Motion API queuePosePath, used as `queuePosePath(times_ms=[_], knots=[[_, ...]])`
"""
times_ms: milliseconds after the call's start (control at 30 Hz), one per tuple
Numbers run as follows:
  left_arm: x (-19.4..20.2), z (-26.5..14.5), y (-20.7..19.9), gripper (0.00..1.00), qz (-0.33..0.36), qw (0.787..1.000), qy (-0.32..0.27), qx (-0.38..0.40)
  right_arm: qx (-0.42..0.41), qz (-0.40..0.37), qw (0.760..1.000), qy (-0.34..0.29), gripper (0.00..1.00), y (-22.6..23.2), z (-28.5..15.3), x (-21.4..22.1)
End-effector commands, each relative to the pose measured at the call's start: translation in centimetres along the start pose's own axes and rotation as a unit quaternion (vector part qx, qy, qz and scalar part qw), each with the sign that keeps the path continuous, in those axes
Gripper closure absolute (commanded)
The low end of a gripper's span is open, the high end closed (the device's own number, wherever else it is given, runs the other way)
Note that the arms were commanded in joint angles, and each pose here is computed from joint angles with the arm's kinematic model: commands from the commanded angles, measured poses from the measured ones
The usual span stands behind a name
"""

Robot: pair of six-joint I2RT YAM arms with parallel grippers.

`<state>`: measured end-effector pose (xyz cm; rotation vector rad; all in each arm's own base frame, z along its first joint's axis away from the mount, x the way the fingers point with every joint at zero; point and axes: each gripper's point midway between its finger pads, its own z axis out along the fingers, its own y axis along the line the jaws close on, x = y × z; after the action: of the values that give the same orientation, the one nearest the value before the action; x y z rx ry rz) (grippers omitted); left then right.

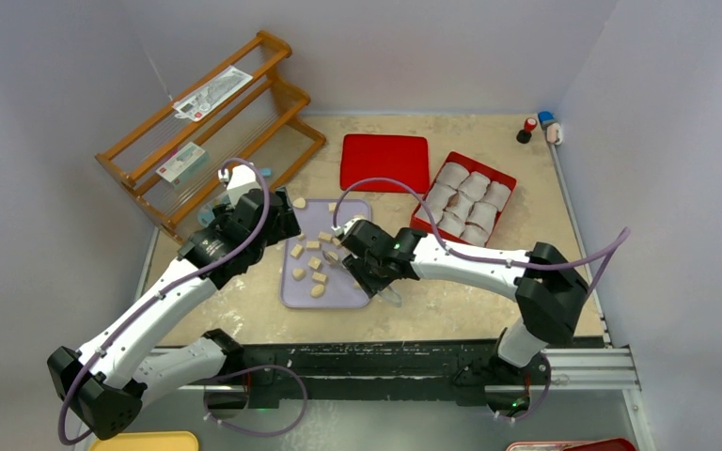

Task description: Pack the chocolate

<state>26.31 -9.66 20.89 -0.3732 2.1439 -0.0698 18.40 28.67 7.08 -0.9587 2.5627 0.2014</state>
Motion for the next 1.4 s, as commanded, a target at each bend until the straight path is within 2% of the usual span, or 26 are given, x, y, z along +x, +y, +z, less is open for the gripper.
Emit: queuePosePath(times_ms=[0,367,467,700,767,867,1367], knots=[[-1.0,-0.6,-0.2,0.01,-0.005,1.0,-0.014,0.006,-0.014,-0.005,1.0,-0.014,0.5,0.7,-0.6,-1.6],[-0.8,-0.3,-0.3,0.0,-0.004,1.0,-0.011,0.003,-0.023,-0.01,1.0,-0.008,0.5,1.0,-0.3,-1.6],[-0.6,-0.2,-0.3,0.0,-0.005,1.0,-0.01,0.002,-0.024,-0.014,1.0,-0.005,0.53,1.1,-0.2,-1.6],[-0.6,-0.1,-0.3,0.0,-0.006,1.0,-0.01,0.002,-0.033,-0.021,0.999,0.002,0.75,1.5,0.1,-1.9],[-0.6,0.0,-0.3,0.0,-0.005,1.0,-0.009,0.001,-0.036,-0.024,0.999,0.004,0.83,1.7,0.2,-1.9],[-0.6,0.0,-0.3,0.0,-0.006,1.0,-0.01,0.0,-0.037,-0.026,0.999,0.004,1.0,1.7,0.1,-2.1],[-1.9,0.0,-0.8,0.0,-0.002,1.0,-0.023,-0.001,-0.013,-0.008,0.997,-0.075,1.0,0.3,-5.1,-4.9]])
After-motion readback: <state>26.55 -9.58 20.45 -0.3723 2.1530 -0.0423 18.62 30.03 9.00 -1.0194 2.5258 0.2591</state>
